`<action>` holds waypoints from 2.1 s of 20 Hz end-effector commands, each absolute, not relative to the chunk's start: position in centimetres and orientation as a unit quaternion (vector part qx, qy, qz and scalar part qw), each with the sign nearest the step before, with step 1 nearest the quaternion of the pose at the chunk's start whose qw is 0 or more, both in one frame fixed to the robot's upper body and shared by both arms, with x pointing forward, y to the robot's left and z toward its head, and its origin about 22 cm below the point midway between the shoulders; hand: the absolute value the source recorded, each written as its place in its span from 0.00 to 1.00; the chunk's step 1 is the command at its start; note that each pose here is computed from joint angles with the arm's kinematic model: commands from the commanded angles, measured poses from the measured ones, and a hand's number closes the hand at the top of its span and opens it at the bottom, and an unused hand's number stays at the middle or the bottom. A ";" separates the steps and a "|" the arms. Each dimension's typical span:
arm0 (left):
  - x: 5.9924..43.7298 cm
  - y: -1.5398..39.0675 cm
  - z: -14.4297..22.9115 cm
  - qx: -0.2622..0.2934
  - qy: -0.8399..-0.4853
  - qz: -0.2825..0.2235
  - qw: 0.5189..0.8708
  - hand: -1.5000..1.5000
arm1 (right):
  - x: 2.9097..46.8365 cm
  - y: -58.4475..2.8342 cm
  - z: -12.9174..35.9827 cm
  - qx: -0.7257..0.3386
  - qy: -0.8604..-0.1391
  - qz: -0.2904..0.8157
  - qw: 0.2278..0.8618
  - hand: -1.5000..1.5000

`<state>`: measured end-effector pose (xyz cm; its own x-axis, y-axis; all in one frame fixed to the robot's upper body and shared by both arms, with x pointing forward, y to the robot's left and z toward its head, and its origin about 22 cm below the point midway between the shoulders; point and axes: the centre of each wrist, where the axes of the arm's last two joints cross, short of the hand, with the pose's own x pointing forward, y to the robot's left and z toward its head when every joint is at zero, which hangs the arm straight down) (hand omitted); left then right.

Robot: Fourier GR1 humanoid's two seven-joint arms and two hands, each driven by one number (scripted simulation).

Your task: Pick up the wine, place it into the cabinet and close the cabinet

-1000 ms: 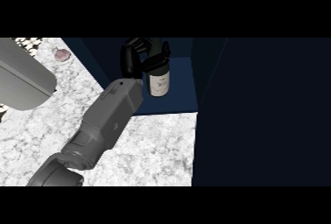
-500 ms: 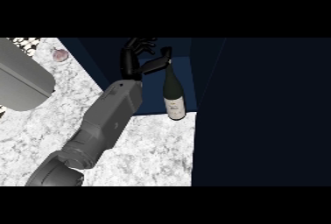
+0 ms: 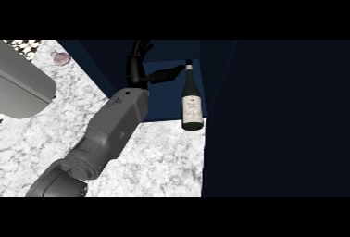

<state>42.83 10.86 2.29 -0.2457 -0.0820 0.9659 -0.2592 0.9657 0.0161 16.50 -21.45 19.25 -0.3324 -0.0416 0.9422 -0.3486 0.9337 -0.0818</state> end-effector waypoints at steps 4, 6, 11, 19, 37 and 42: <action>41.5 13.4 -0.8 0.146 -0.776 0.062 0.610 0.00 | 15.8 -21.5 20.0 0.130 -0.818 0.126 0.546 0.00; 42.0 13.9 -0.1 0.144 -0.779 0.066 0.606 0.00 | 15.7 -21.6 20.3 0.138 -0.816 0.133 0.545 0.00; 41.8 11.9 0.1 0.138 -0.790 0.083 0.591 0.00 | 15.4 -21.5 20.3 0.135 -0.816 0.138 0.544 0.00; 42.4 13.6 0.7 0.095 -0.794 0.073 0.596 0.00 | 16.0 -21.9 20.4 0.133 -0.817 0.126 0.546 0.00; 41.0 12.3 -1.4 0.023 -0.799 0.096 0.593 0.00 | 15.5 -20.8 20.1 0.143 -0.809 0.140 0.554 0.00; 39.9 13.1 -3.2 0.011 -0.797 0.108 0.594 0.00 | 17.1 -20.6 19.9 0.148 -0.809 0.125 0.555 0.00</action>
